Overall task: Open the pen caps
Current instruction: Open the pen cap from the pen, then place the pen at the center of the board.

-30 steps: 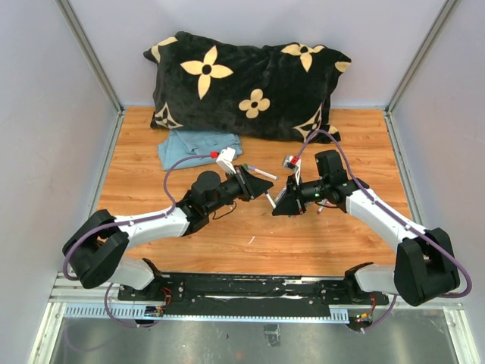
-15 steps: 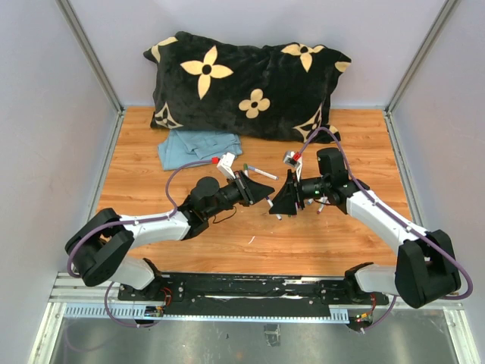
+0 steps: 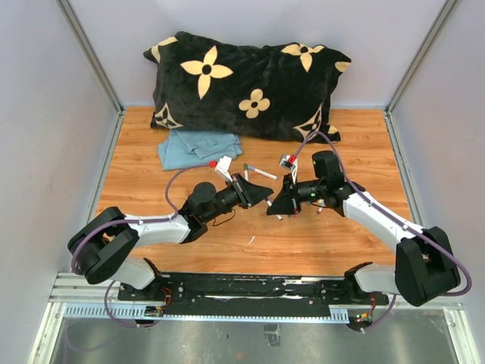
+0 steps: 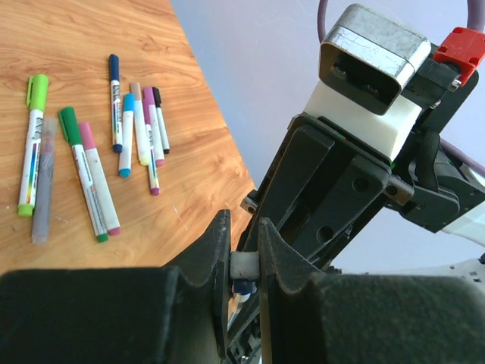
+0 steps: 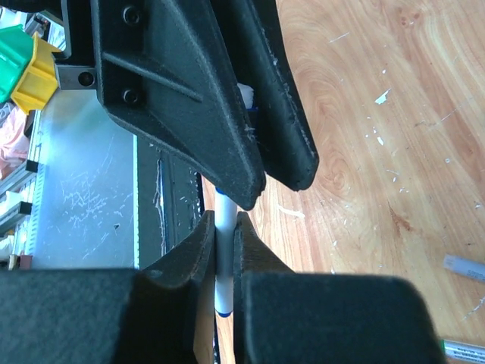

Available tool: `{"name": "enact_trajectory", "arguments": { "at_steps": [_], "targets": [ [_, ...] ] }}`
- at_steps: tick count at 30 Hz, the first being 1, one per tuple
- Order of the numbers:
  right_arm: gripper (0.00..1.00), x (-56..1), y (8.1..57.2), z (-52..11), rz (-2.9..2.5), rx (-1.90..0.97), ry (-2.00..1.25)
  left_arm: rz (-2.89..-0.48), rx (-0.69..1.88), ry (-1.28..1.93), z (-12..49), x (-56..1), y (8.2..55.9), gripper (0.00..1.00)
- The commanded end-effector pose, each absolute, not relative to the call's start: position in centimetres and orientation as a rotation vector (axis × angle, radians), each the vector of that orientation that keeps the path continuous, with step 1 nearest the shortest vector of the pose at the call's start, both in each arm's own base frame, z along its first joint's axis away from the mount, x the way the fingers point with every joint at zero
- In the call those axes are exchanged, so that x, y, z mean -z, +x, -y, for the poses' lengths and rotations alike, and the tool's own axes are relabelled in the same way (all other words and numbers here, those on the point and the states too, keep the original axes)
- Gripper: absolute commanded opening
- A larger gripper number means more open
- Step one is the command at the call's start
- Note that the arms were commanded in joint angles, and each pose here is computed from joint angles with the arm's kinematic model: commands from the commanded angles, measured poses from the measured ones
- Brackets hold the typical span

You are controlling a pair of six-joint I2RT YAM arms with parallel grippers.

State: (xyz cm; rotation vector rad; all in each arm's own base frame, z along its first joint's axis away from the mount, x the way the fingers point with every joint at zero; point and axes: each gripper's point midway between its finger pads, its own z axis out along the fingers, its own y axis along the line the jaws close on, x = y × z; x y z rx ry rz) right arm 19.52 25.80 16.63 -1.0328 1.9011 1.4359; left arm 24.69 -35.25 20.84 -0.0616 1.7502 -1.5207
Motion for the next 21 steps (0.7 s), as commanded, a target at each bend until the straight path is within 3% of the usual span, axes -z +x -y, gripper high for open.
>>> {"name": "enact_trajectory", "arguments": {
  "at_steps": [1,16,21],
  "targets": [
    [0.01,-17.0,18.7,-26.5,-1.875,-1.463,-1.093,-1.651,1.508,-0.131,33.1,-22.2,25.6,0.0],
    [0.01,-15.8,16.6,-27.6,-1.897,-1.548,-1.156,-1.45,1.298,-0.461,21.0,-24.9,31.4,0.0],
    [0.01,-15.7,16.6,-27.6,-1.892,-1.535,-1.162,-1.492,1.258,-0.452,19.4,-24.2,31.5,0.0]
  ]
}}
